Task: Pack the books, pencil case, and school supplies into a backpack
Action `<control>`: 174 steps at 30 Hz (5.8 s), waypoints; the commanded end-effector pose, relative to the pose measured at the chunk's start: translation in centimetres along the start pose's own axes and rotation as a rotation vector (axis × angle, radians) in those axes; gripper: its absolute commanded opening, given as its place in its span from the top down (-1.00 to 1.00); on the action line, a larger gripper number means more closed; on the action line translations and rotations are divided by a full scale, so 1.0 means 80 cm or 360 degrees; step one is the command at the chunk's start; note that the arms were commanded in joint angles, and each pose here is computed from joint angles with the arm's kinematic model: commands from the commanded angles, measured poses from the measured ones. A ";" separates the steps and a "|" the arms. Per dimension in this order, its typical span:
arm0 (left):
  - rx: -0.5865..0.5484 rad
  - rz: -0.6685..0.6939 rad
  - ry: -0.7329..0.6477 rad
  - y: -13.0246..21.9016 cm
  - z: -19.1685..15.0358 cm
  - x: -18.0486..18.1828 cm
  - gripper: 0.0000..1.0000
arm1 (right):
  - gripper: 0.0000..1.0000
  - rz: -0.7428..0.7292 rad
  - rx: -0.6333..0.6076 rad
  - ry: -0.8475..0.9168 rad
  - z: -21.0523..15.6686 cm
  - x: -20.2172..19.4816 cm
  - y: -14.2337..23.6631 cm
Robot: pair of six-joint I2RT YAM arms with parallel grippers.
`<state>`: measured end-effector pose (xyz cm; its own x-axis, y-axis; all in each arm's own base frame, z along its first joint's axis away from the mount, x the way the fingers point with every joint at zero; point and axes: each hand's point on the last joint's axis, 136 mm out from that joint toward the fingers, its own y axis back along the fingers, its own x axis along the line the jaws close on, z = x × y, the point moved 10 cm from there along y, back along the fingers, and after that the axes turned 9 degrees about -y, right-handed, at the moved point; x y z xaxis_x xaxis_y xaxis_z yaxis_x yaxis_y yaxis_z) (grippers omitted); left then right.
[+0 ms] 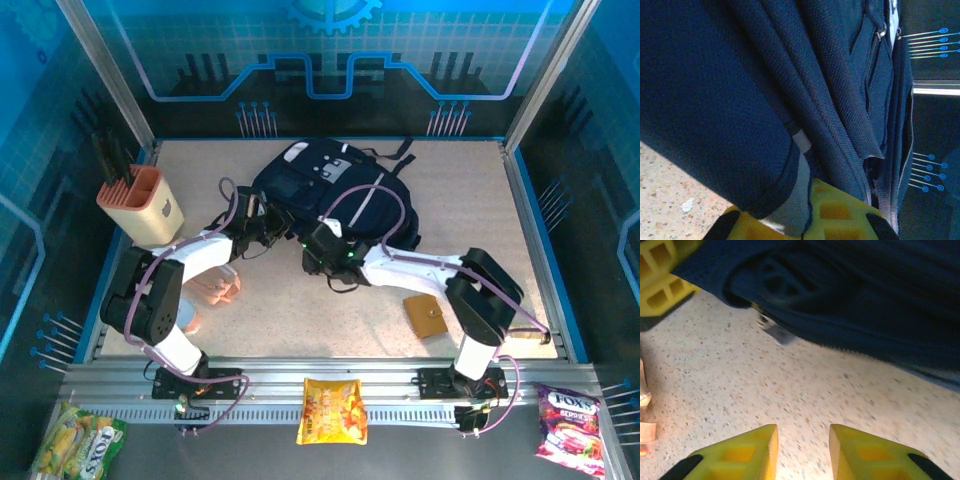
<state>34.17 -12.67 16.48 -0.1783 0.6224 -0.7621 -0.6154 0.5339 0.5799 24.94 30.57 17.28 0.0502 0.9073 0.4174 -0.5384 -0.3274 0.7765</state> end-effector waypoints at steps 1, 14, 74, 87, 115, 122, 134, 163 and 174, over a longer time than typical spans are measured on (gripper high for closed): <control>0.0137 -0.0200 -0.0081 0.016 -0.014 -0.025 1.00 | 0.47 0.0109 -0.0073 -0.0053 0.019 0.026 -0.006; 0.0178 -0.0260 -0.0054 0.013 -0.015 -0.028 1.00 | 0.48 -0.0073 -0.0177 -0.0077 0.056 0.021 -0.027; 0.0082 -0.0126 -0.0071 0.018 0.000 -0.020 1.00 | 0.80 -0.0652 -0.0377 0.0120 0.044 -0.045 -0.004; 0.0055 -0.0014 -0.0035 0.003 0.015 0.006 1.00 | 0.87 -0.0786 -0.0334 0.0102 0.012 -0.140 0.042; 0.0002 -0.0014 0.0201 0.042 0.014 0.060 -0.25 | 1.00 0.0293 0.0174 0.0233 0.019 -0.005 -0.022; 0.0153 -0.0138 0.0259 0.024 -0.020 0.054 -0.30 | 1.00 0.0319 0.0206 0.0226 0.018 0.004 -0.031; 0.0233 -0.0126 0.0297 -0.021 -0.041 0.052 -0.14 | 1.00 0.0298 0.0202 0.0217 0.017 -0.002 -0.024; 0.0178 -0.0056 0.0223 -0.027 -0.021 0.061 1.00 | 0.93 -0.0351 0.0107 0.0268 0.037 -0.137 0.036; 0.0191 -0.0062 0.0210 -0.026 -0.021 0.059 1.00 | 0.66 -0.0354 0.0147 0.0288 0.039 -0.131 0.026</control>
<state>32.50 -12.14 10.63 -0.2841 0.5046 -0.8153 -0.5138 0.6378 0.5738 25.64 19.87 15.90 -0.0072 0.9850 0.1726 -0.4653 -0.1561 0.8713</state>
